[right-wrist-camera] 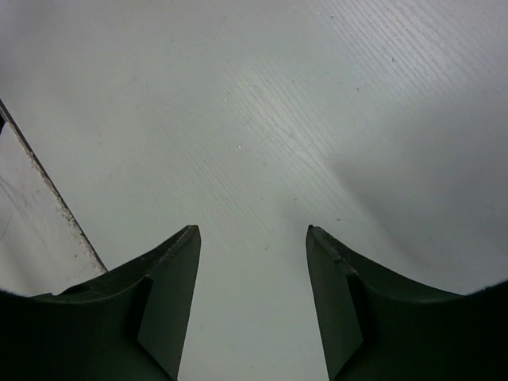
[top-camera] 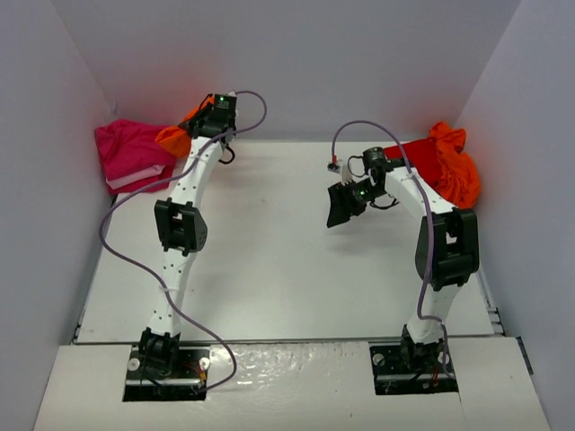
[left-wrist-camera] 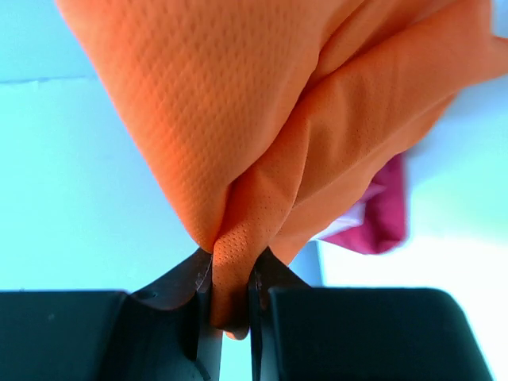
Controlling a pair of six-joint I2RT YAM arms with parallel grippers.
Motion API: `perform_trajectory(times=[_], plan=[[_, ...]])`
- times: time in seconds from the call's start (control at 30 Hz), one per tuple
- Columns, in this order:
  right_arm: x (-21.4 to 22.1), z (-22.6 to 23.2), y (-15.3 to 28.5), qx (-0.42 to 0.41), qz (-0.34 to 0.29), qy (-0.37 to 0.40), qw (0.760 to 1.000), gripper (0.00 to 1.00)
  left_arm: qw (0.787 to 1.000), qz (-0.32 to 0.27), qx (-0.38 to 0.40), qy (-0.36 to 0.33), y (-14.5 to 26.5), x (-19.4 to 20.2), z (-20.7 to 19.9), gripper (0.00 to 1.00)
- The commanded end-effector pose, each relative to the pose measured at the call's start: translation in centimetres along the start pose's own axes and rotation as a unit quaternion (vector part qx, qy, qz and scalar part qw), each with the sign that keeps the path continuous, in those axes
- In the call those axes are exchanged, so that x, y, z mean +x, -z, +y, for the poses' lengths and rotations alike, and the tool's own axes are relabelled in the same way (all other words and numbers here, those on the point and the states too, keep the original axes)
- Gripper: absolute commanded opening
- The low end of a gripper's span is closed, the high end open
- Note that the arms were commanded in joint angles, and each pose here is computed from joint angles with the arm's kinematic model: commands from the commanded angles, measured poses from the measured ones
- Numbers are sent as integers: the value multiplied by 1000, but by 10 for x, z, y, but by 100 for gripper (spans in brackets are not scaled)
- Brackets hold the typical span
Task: Fold and stack the t-shirts
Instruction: Put the neatly folded tshirt into the corner of the board with the left arm
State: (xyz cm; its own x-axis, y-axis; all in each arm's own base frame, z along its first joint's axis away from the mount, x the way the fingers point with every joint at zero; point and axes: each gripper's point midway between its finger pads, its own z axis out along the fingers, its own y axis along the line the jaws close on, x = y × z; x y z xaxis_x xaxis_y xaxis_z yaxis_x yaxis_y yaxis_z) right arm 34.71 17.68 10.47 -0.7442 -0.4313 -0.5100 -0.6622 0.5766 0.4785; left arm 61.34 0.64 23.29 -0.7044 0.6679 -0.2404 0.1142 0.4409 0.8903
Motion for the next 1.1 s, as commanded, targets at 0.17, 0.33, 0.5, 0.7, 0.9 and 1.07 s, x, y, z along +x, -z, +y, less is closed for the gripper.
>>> perform_trajectory(times=[0.17,0.33,0.5,0.7,0.9,1.07], plan=[[-7,10,12,1,-12,23,1000,53,994,58,-70,64,-55,67,74,0],[-7,8,9,1,-8,19,1000,53,986,66,-42,145,-76,109,91,0],[-5,3,6,5,-3,14,1000,53,975,79,-33,207,-92,152,112,0],[-6,3,6,6,-2,11,1000,53,967,83,-32,240,-114,179,118,0],[-3,1,4,8,2,10,1000,53,959,77,-6,272,-136,182,95,0],[-1,0,2,5,7,12,1000,53,942,38,16,333,-136,164,93,27]])
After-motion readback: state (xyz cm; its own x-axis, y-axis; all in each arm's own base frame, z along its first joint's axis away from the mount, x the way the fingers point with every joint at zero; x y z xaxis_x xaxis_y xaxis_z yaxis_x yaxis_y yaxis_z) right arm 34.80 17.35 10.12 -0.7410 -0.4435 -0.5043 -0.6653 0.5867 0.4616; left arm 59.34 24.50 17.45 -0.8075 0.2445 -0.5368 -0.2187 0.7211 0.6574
